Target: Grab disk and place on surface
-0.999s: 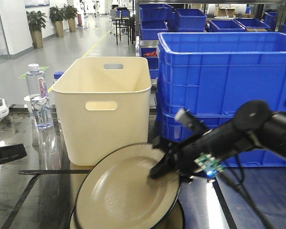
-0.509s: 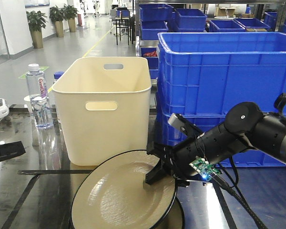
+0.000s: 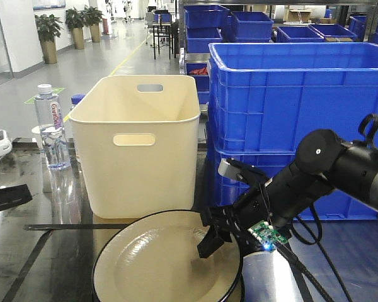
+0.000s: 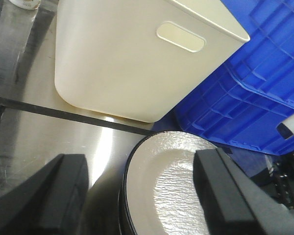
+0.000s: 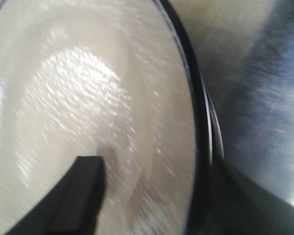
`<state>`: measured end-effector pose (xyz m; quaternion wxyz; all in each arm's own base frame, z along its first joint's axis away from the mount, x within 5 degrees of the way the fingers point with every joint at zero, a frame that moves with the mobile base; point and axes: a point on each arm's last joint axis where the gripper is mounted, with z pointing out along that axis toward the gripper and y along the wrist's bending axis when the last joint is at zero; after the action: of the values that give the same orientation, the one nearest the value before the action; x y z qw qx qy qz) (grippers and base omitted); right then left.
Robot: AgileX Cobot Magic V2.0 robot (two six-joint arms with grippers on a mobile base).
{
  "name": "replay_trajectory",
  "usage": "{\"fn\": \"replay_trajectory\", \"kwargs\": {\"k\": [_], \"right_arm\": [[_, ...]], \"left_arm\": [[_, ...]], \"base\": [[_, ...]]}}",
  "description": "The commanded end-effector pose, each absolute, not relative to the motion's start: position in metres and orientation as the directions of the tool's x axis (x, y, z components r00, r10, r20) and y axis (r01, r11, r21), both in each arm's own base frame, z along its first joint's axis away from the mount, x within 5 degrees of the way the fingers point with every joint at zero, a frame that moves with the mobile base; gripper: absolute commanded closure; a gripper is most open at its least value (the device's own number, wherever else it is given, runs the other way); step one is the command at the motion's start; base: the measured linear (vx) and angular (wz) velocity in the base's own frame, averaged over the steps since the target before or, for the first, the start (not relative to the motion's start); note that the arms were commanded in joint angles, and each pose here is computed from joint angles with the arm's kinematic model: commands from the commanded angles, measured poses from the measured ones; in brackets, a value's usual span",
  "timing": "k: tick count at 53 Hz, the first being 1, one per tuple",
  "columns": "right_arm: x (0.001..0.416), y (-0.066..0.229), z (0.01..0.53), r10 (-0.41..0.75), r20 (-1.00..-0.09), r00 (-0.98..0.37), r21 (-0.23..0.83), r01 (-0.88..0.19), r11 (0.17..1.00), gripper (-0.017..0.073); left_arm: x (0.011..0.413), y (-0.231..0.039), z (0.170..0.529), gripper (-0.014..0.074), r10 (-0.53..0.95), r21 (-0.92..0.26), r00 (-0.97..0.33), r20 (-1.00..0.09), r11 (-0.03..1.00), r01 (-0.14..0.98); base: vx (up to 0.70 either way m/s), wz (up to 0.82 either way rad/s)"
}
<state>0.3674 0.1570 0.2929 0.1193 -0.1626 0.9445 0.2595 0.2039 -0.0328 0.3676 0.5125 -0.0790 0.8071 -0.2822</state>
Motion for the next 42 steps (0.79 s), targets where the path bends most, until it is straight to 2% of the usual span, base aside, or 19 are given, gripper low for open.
{"fn": "replay_trajectory", "kwargs": {"k": [1,7,14,27,34,42], "right_arm": [[0.364,0.146,0.331,-0.289,-0.405,-0.867,0.35,-0.439,0.827,0.0037],[0.364,0.139,0.358,-0.326,-0.446,-0.833,0.259,-0.469,0.845,0.0036],[0.357,0.13,0.395,-0.316,-0.549,-0.774,0.171,-0.474,0.864,0.0037],[0.33,0.12,0.452,-0.196,-0.755,-0.626,0.141,-0.447,0.883,0.0037],[0.326,0.118,0.463,-0.173,-0.796,-0.579,0.131,-0.446,0.885,0.0037],[0.325,0.119,0.463,-0.158,-0.792,-0.589,0.153,-0.443,0.883,0.0037]], "left_arm": [[0.203,-0.03,0.381,0.0041,-0.454,-0.546,-0.391,-0.801,0.821,0.165],[0.203,-0.03,0.381,0.0041,-0.454,-0.546,-0.391,-0.801,0.821,0.165],[0.203,-0.03,0.381,0.0041,-0.454,-0.547,-0.392,-0.8,0.821,0.165],[0.203,-0.031,0.381,0.0041,-0.453,-0.549,-0.398,-0.798,0.819,0.168],[0.203,-0.031,0.381,0.0041,-0.453,-0.549,-0.398,-0.798,0.819,0.168],[0.203,-0.031,0.381,0.0041,-0.453,-0.549,-0.398,-0.798,0.819,0.168]], "base": [[0.0,0.0],[0.0,0.0],[0.0,0.0],[0.0,0.0],[0.0,0.0],[0.0,0.0]]}}
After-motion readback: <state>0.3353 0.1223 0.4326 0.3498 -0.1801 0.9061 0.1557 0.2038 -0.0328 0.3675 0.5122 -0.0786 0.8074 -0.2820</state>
